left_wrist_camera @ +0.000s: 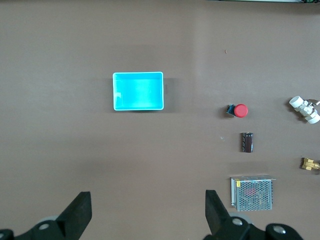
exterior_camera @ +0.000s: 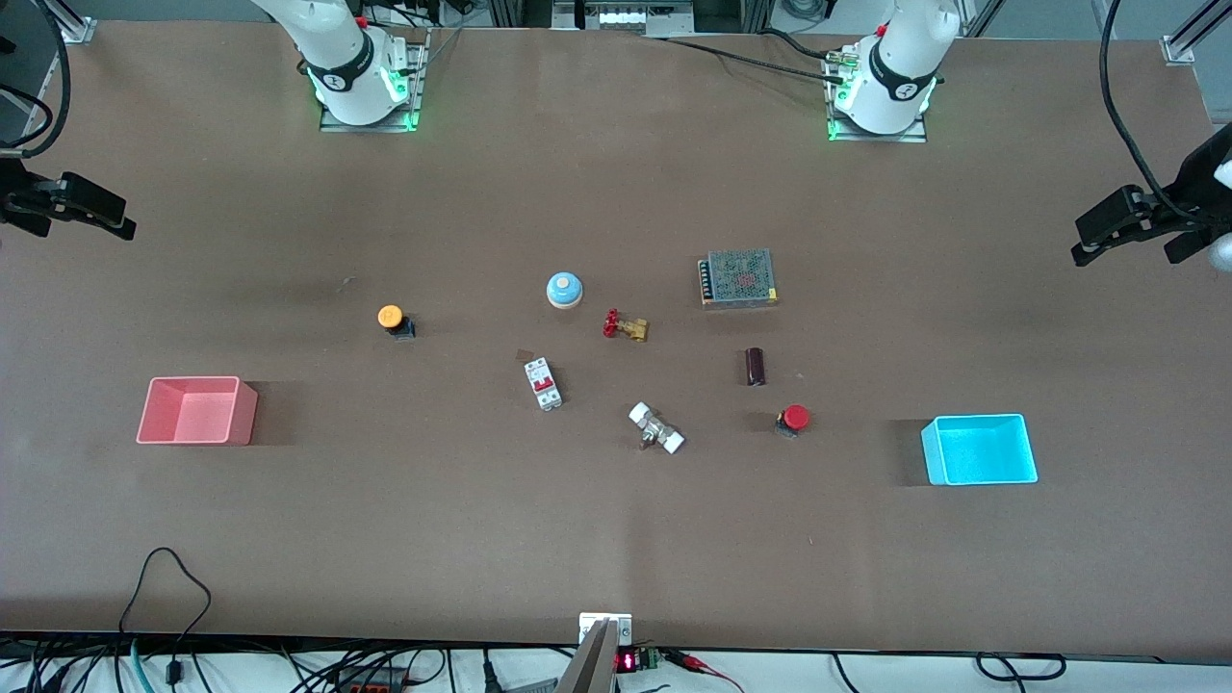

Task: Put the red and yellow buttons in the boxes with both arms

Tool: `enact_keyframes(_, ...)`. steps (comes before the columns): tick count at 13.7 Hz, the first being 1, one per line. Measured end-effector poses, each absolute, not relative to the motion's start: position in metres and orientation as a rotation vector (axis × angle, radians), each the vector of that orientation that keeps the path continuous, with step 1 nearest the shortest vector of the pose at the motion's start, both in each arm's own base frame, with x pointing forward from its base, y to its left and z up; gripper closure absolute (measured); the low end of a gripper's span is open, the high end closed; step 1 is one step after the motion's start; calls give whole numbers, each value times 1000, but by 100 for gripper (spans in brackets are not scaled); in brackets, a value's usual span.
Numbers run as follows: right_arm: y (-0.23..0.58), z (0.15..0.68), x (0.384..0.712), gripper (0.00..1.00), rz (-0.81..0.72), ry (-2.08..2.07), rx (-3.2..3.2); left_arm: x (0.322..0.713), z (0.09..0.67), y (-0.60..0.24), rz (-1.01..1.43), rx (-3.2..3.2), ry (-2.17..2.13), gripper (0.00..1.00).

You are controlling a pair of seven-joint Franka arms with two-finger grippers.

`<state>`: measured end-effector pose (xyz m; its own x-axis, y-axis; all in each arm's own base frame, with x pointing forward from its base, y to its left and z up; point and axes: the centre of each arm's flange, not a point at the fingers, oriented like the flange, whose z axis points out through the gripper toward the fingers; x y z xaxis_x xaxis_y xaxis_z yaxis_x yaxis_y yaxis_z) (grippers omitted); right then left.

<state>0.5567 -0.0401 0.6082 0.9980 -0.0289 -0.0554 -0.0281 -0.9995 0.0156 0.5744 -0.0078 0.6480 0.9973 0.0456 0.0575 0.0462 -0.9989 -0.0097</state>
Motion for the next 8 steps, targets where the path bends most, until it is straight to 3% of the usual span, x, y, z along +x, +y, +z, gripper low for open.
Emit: enact_keyframes(8,-39,600,561,0,-101,-42,3123,577,641,-4,-59,-3128,-86,0)
